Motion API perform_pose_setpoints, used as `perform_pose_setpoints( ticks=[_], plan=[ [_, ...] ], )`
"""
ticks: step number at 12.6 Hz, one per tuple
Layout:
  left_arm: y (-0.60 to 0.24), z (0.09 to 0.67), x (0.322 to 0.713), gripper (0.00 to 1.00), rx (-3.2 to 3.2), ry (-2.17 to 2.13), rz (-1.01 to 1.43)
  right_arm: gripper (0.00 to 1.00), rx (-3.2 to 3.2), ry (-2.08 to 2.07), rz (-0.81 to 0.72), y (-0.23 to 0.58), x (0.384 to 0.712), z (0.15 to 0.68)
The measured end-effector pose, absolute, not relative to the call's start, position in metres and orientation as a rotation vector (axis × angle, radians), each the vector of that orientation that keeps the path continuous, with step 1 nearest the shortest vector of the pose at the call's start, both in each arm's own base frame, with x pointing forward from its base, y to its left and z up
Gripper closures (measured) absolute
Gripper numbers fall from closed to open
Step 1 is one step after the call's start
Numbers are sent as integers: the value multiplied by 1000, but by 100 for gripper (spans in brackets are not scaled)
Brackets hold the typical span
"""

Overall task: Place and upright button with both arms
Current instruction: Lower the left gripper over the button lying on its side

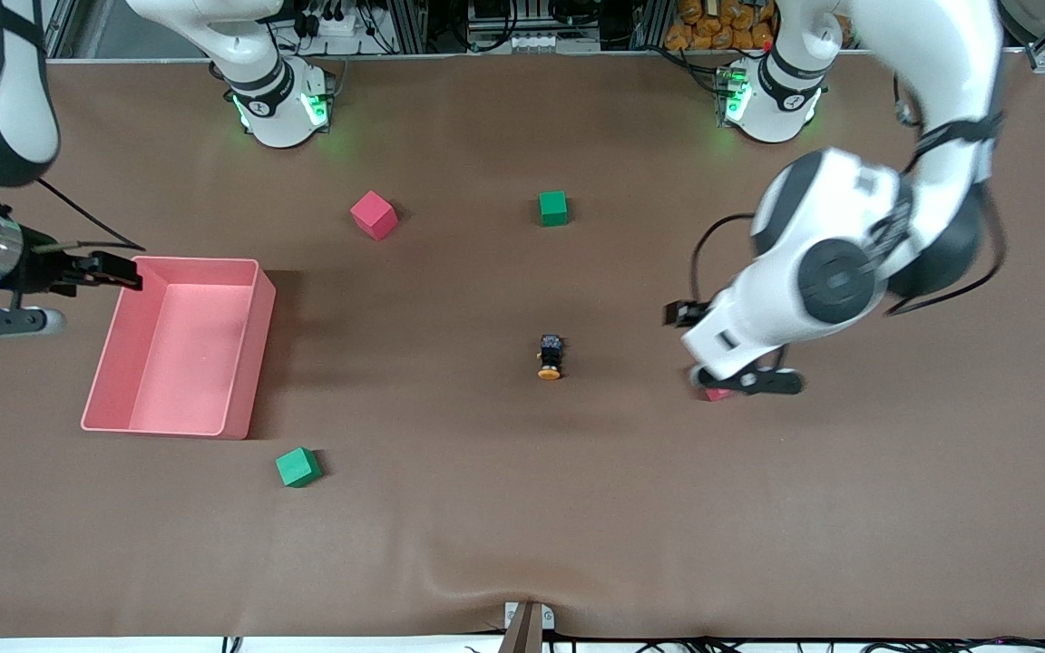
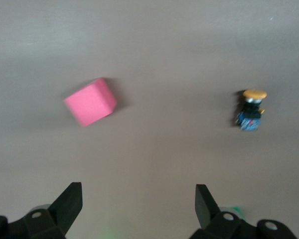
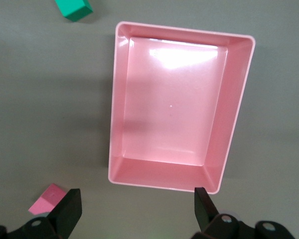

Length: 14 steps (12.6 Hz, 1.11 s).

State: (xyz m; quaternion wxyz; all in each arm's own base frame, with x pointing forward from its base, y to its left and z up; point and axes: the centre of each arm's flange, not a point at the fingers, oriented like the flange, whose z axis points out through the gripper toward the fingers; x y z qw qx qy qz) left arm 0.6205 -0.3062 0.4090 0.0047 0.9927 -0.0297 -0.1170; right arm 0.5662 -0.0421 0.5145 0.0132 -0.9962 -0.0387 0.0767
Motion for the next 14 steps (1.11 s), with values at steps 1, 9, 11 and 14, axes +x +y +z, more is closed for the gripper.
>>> perform_pose_setpoints(
  ticks=[1, 9, 11, 14],
  plan=[
    [-330, 388, 621, 0, 3108, -90, -347, 0, -3107, -115, 205, -44, 563, 532],
    [-447, 266, 596, 0, 3069, 133, -193, 0, -3146, -10, 90, -86, 529, 612],
    [-464, 245, 587, 0, 3065, 127, -184, 0, -3148, 8, 74, -92, 529, 617],
    [-472, 226, 583, 0, 3058, 133, -176, 0, -3147, 2, 73, -89, 531, 617]
  ],
)
